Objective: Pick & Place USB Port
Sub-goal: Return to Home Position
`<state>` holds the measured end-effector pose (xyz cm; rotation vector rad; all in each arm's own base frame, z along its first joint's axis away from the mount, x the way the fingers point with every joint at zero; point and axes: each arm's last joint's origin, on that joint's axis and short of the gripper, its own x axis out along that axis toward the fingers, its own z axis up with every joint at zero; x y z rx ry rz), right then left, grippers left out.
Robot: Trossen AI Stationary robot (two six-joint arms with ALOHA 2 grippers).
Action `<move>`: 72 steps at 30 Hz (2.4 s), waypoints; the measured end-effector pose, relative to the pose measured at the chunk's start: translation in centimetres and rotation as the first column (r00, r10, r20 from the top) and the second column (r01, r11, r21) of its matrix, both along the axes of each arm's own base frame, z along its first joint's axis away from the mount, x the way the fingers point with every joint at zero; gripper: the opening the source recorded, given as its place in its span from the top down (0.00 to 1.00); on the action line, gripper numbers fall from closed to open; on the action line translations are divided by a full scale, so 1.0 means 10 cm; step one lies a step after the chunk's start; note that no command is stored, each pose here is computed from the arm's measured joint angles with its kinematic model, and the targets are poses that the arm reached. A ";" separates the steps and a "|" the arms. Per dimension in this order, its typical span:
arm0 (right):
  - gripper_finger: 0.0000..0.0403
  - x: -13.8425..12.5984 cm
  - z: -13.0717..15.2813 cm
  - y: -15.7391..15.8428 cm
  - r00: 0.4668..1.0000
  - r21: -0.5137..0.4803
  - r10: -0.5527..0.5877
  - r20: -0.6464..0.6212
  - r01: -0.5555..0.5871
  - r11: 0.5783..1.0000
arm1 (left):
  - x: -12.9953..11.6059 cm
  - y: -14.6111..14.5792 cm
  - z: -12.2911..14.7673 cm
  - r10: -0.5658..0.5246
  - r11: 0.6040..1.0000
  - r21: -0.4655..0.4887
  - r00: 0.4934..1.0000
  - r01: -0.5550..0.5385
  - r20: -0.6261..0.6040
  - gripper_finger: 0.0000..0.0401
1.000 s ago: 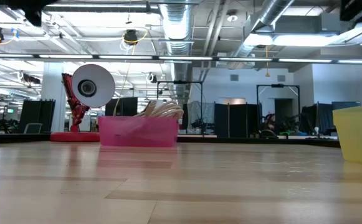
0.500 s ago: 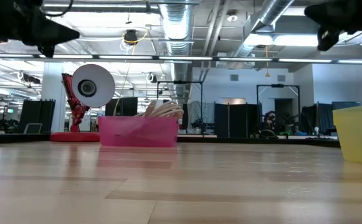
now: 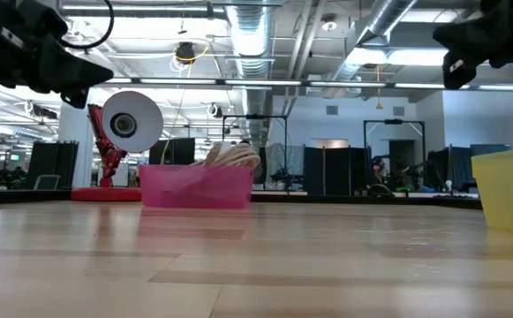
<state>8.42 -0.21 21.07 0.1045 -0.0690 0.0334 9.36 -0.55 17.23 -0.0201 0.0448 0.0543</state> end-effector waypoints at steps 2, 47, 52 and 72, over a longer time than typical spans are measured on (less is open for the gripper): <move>1.00 0.01 -0.05 0.00 0.999 0.001 0.010 -0.038 -0.010 1.000 | 0.00 -0.01 0.00 -0.032 0.999 0.011 1.000 0.031 0.000 0.99; 1.00 0.10 -0.40 -0.01 0.991 0.012 0.003 -0.132 -0.002 1.000 | 0.02 -0.04 -0.03 -0.127 0.991 0.038 0.991 0.129 -0.032 0.99; 1.00 0.10 -0.40 -0.01 0.991 0.012 0.003 -0.132 -0.001 1.000 | 0.02 -0.04 -0.02 -0.127 0.991 0.038 0.991 0.128 -0.027 0.99; 1.00 0.10 -0.40 -0.01 0.991 0.013 0.003 -0.133 -0.001 1.000 | 0.02 -0.04 -0.01 -0.128 0.991 0.038 0.992 0.128 -0.016 0.99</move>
